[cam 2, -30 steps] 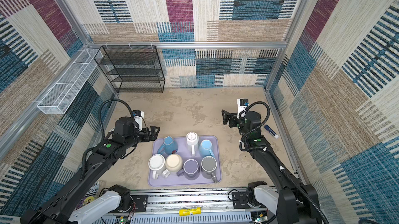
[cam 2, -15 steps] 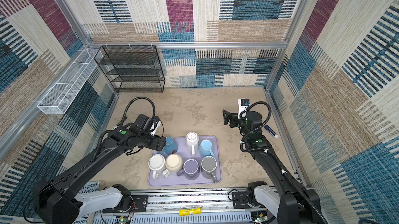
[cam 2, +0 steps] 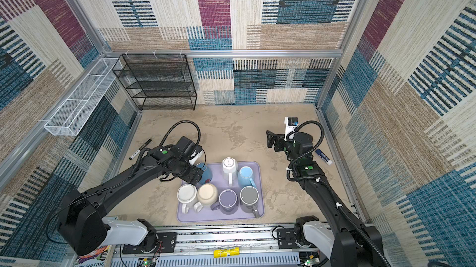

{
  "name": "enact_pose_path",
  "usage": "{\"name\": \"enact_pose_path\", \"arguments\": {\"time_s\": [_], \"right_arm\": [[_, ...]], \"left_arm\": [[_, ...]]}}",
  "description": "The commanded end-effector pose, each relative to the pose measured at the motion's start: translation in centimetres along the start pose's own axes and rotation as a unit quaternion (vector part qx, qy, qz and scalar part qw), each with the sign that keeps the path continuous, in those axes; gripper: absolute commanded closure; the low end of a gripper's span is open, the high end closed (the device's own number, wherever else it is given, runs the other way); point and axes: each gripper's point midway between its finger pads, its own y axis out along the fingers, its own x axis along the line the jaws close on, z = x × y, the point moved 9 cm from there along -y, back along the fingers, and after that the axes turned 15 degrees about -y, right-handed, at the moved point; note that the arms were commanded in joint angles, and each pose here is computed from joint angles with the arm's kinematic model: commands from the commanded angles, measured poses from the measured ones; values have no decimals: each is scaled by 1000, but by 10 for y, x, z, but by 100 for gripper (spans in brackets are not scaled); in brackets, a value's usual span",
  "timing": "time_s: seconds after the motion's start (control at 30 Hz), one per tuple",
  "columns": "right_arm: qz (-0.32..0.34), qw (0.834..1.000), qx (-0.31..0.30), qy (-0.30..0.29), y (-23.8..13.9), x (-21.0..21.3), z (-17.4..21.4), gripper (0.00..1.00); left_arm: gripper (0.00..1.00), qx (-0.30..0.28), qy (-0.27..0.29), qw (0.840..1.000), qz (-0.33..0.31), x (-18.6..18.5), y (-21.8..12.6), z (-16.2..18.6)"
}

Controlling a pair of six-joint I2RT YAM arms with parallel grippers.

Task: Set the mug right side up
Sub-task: 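Move the left gripper over the upside-down blue flowered mug while the right arm rises, then lower the left gripper and close it on the blue flowered mug's base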

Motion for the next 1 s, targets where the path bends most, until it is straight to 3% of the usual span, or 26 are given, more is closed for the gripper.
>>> {"name": "enact_pose_path", "arguments": {"time_s": [0.0, 0.33, 0.97], "right_arm": [[6, 1000, -4, -2, -2, -1, -1, 0], [10, 1000, -6, -4, -4, -1, 0, 0], [12, 1000, -10, -3, -7, -1, -3, 0]], "left_arm": [[8, 0, 21, 1000, -8, 0, 2, -4], [19, -4, 26, 1000, 14, -7, 12, -11], [54, 18, 30, 998, 61, -23, 22, -13]]}}
